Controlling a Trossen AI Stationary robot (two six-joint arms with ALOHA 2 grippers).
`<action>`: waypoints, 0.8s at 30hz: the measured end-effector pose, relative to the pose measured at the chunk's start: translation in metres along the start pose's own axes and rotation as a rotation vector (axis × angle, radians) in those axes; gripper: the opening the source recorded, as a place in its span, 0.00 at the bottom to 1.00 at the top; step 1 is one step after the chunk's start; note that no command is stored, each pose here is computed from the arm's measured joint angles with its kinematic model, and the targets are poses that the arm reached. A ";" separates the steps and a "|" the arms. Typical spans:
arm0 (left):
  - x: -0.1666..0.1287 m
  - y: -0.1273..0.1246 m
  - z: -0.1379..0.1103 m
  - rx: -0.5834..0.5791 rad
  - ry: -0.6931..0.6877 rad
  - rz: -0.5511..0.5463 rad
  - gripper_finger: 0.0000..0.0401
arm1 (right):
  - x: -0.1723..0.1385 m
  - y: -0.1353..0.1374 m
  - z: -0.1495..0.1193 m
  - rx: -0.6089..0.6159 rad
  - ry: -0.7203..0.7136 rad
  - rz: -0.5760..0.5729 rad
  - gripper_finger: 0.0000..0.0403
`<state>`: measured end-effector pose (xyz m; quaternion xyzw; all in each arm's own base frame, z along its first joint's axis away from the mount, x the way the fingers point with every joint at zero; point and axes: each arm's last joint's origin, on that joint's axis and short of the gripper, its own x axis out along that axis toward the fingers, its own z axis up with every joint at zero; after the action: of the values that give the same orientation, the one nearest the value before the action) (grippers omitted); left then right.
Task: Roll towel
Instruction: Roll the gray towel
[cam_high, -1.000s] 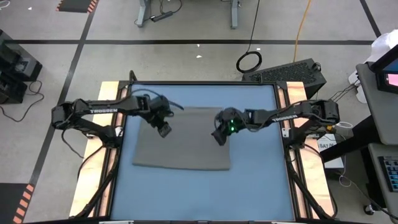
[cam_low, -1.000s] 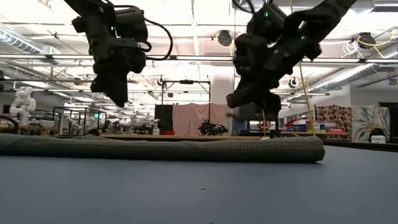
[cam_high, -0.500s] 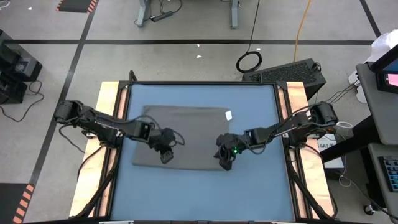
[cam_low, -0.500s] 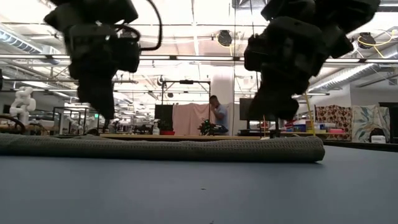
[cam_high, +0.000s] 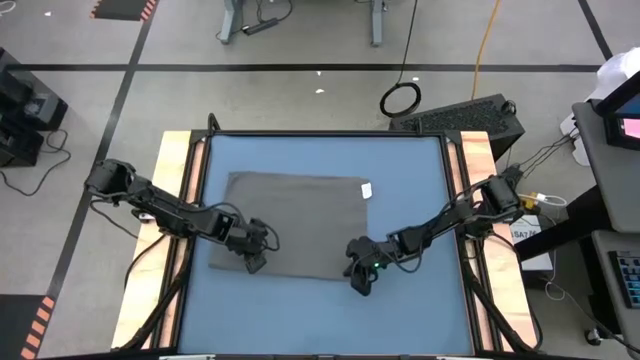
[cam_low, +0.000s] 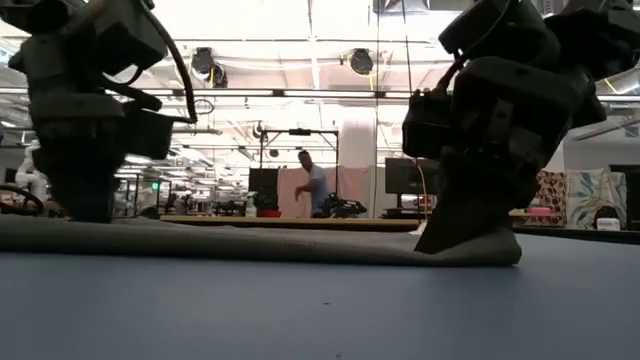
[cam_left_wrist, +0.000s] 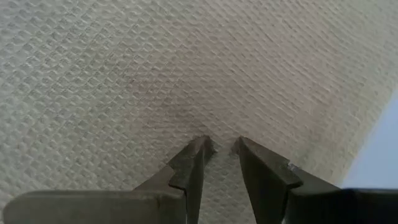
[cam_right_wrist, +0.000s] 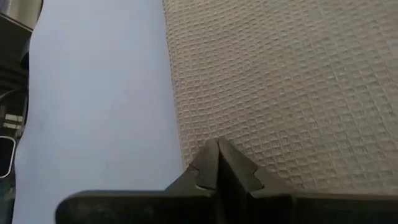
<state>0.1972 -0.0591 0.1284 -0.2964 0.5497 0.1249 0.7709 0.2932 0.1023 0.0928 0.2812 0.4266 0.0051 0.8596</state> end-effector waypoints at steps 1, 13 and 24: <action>-0.002 -0.002 0.000 0.000 0.025 -0.021 0.28 | -0.002 0.001 0.001 -0.001 -0.004 0.007 0.00; -0.041 -0.068 0.040 0.140 -0.383 -0.353 0.28 | -0.029 0.022 0.029 -0.090 -0.245 0.137 0.00; 0.033 -0.081 0.028 0.235 -0.272 -0.311 0.28 | -0.011 0.008 0.022 -0.194 -0.230 0.022 0.00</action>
<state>0.2724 -0.1108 0.1303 -0.2663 0.3995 -0.0214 0.8770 0.3043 0.0959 0.1159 0.2005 0.3199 0.0235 0.9257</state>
